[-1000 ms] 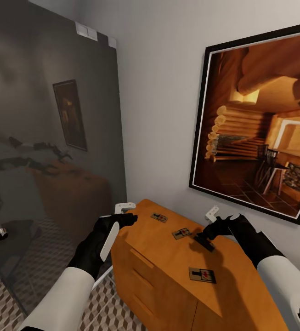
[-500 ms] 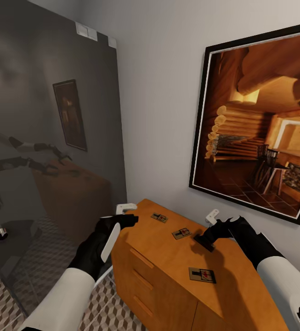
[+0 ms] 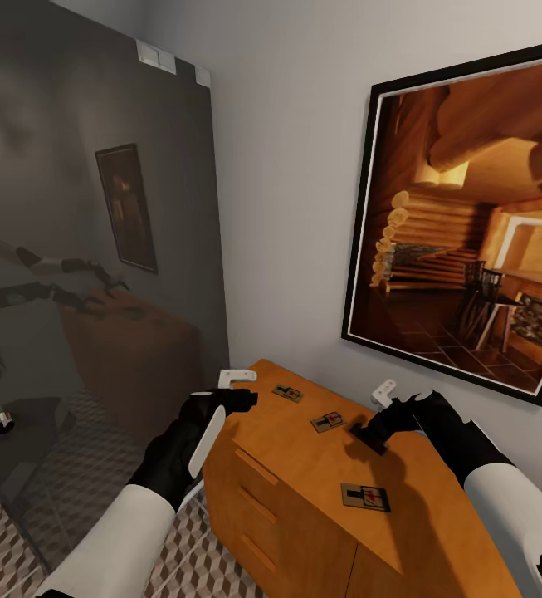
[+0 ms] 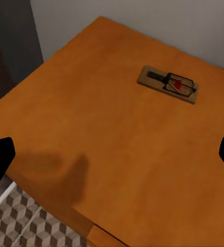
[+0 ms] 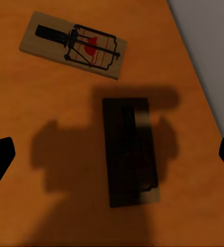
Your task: Take the four mousetraps from the cabinet in the bathroom and place them on the bathroom floor. Make sure all four end up on the same floor surface, and ensure that at least two of them are either under or directly next to the same bathroom sink.
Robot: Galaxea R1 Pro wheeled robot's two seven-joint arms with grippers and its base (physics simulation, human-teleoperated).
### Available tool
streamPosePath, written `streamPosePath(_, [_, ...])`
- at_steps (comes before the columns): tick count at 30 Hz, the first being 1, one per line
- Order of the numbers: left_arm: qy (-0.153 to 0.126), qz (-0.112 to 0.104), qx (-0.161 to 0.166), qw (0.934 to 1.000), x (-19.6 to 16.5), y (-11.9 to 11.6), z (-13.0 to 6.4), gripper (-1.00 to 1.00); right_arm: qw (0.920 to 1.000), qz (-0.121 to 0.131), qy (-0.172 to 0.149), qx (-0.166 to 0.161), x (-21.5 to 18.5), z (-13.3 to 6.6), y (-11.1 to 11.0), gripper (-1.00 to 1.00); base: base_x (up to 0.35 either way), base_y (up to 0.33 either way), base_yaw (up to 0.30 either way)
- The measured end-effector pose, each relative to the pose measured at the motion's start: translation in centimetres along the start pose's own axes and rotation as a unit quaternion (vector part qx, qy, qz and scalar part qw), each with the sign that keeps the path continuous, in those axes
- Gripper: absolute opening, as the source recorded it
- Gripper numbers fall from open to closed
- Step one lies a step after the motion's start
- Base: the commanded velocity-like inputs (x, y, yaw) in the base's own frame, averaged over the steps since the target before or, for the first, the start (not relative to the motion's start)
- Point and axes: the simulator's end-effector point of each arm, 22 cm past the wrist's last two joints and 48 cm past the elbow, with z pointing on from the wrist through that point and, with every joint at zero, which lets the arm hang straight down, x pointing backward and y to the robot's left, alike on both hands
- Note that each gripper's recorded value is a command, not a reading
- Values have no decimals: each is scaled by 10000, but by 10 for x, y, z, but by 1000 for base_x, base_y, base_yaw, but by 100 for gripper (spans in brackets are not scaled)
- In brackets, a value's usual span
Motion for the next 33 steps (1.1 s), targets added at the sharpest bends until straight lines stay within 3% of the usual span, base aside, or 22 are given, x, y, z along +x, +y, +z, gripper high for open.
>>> streamPosePath(12, [-5, 2, 7, 10000, 0, -1, 0, 100, 9997, 135, 177, -64, 17, 4, 1, 100, 0, 0, 0])
streamPosePath(26, [11, 2, 11, 10000, 1, -1, 0, 100, 9999, -38, 30, 110, 15, 2, -12, 100, 0, 0, 0])
streamPosePath(33, [18, 105, 40, 9999, 3, -6, 0, 100, 9993, -6, -24, 380, 14, -1, -27, 100, 0, 0, 0])
